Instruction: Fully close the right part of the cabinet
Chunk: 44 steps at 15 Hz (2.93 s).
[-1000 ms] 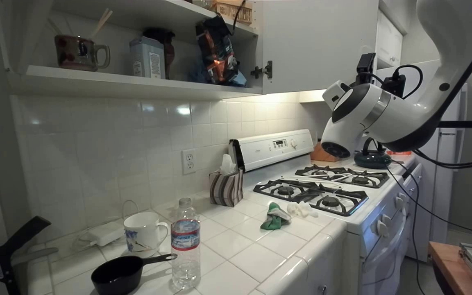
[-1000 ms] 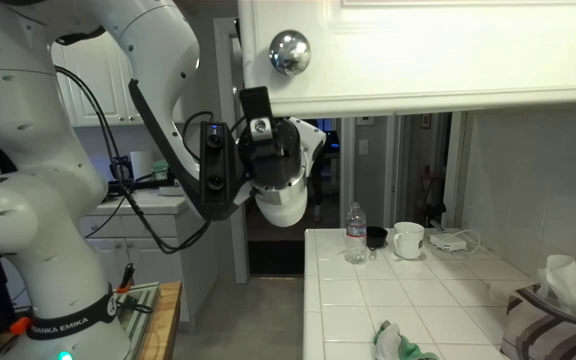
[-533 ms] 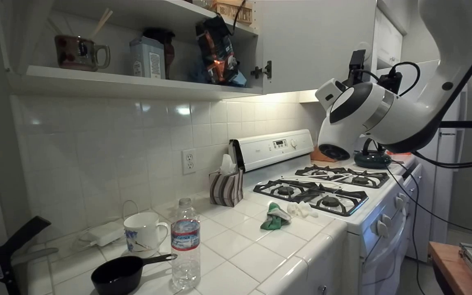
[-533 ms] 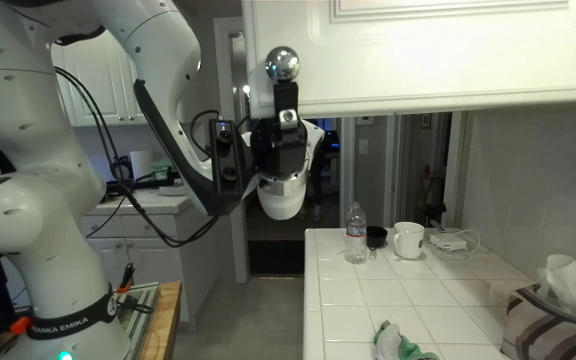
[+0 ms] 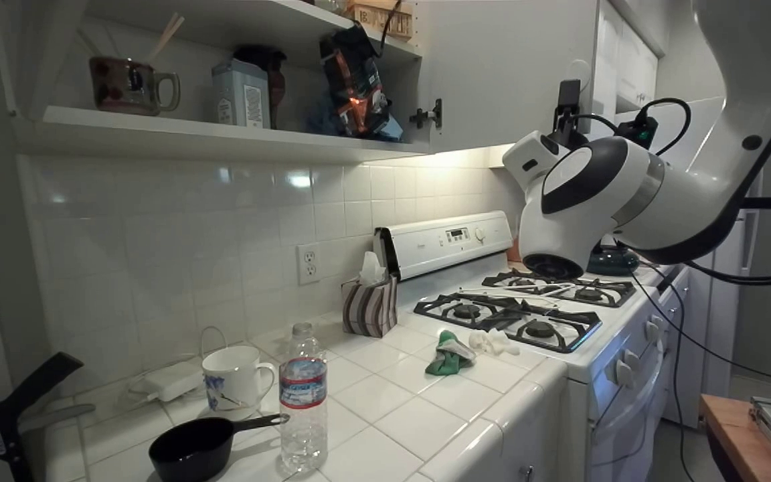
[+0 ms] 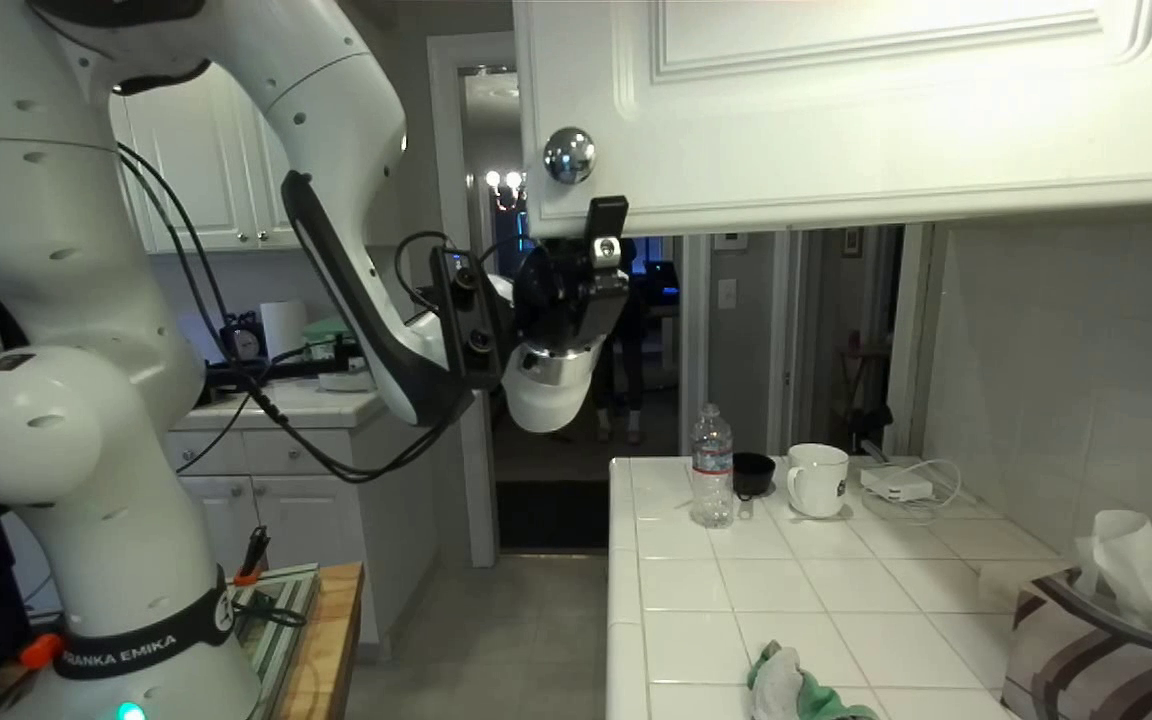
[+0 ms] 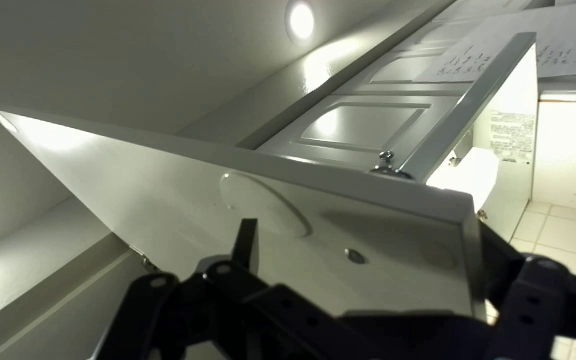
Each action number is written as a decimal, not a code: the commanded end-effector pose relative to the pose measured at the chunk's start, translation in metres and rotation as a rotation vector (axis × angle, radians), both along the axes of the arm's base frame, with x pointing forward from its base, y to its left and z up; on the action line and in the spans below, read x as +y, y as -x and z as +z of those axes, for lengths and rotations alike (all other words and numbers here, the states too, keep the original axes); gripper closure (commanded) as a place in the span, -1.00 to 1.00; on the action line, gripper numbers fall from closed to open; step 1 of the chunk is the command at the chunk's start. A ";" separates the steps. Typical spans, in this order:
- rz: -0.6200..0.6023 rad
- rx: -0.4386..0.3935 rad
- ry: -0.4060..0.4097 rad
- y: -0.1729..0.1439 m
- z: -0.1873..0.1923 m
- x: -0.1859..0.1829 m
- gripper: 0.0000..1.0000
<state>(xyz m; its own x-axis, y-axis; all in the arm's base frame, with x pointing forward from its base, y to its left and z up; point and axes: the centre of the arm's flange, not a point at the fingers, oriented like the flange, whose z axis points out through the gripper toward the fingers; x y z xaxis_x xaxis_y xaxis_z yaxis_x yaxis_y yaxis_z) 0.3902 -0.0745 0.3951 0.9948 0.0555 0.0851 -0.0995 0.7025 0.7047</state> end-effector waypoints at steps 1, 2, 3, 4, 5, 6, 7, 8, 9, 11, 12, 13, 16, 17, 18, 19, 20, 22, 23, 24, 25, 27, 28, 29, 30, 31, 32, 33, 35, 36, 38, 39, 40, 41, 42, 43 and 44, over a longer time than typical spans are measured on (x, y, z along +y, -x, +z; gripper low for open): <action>0.018 0.025 0.032 0.000 -0.002 0.020 -1.00; 0.020 0.029 0.038 0.000 -0.001 0.021 -1.00; 0.023 0.031 0.044 -0.001 0.000 0.023 -1.00; 0.027 0.036 0.049 -0.002 0.000 0.025 -1.00; 0.030 0.042 0.054 -0.003 -0.001 0.027 -1.00; 0.033 0.048 0.056 -0.004 -0.002 0.030 -1.00; 0.035 0.054 0.059 -0.005 -0.003 0.032 -1.00; 0.039 0.061 0.062 -0.006 -0.004 0.035 -1.00; 0.045 0.069 0.064 -0.007 -0.006 0.039 -1.00; 0.055 0.085 0.067 -0.009 -0.009 0.047 -1.00; 0.059 0.092 0.067 -0.009 -0.011 0.051 -1.00; 0.066 0.100 0.067 -0.010 -0.014 0.055 -1.00; 0.078 0.125 0.065 -0.012 -0.024 0.065 -1.00; 0.082 0.135 0.067 -0.012 -0.026 0.068 -1.00; 0.084 0.140 0.072 -0.012 -0.026 0.071 -1.00; 0.087 0.145 0.073 -0.013 -0.026 0.073 -1.00; 0.089 0.149 0.078 -0.013 -0.025 0.075 -1.00; 0.094 0.145 0.089 -0.014 -0.021 0.079 -1.00; 0.097 0.145 0.097 -0.015 -0.018 0.080 -1.00; 0.099 0.151 0.100 -0.016 -0.016 0.081 -1.00; 0.101 0.155 0.107 -0.017 -0.015 0.081 -1.00; 0.108 0.166 0.119 -0.019 -0.015 0.084 -1.00; 0.111 0.171 0.124 -0.020 -0.015 0.086 -1.00; 0.115 0.176 0.127 -0.022 -0.014 0.089 -1.00; 0.119 0.182 0.132 -0.023 -0.013 0.091 -1.00; 0.123 0.186 0.134 -0.025 -0.013 0.094 -1.00; 0.126 0.194 0.135 -0.026 -0.015 0.096 -1.00; 0.127 0.198 0.138 -0.027 -0.016 0.099 -1.00; 0.130 0.212 0.141 -0.029 -0.016 0.102 -1.00; 0.132 0.215 0.146 -0.030 -0.016 0.104 -1.00; 0.141 0.216 0.160 -0.032 -0.014 0.109 -1.00; 0.137 0.216 0.163 -0.032 -0.014 0.112 -1.00; 0.129 0.215 0.164 -0.032 -0.015 0.115 -1.00; 0.112 0.211 0.159 -0.032 -0.016 0.118 -1.00; 0.097 0.215 0.155 -0.033 -0.017 0.120 -1.00; 0.087 0.221 0.153 -0.032 -0.018 0.122 -1.00; 0.081 0.230 0.151 -0.032 -0.020 0.123 -1.00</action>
<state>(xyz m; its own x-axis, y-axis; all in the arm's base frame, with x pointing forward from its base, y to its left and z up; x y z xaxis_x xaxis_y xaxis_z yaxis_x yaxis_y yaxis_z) 0.4202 0.0227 0.3869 0.9716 0.1659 -0.1689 -0.0252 0.7819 0.6229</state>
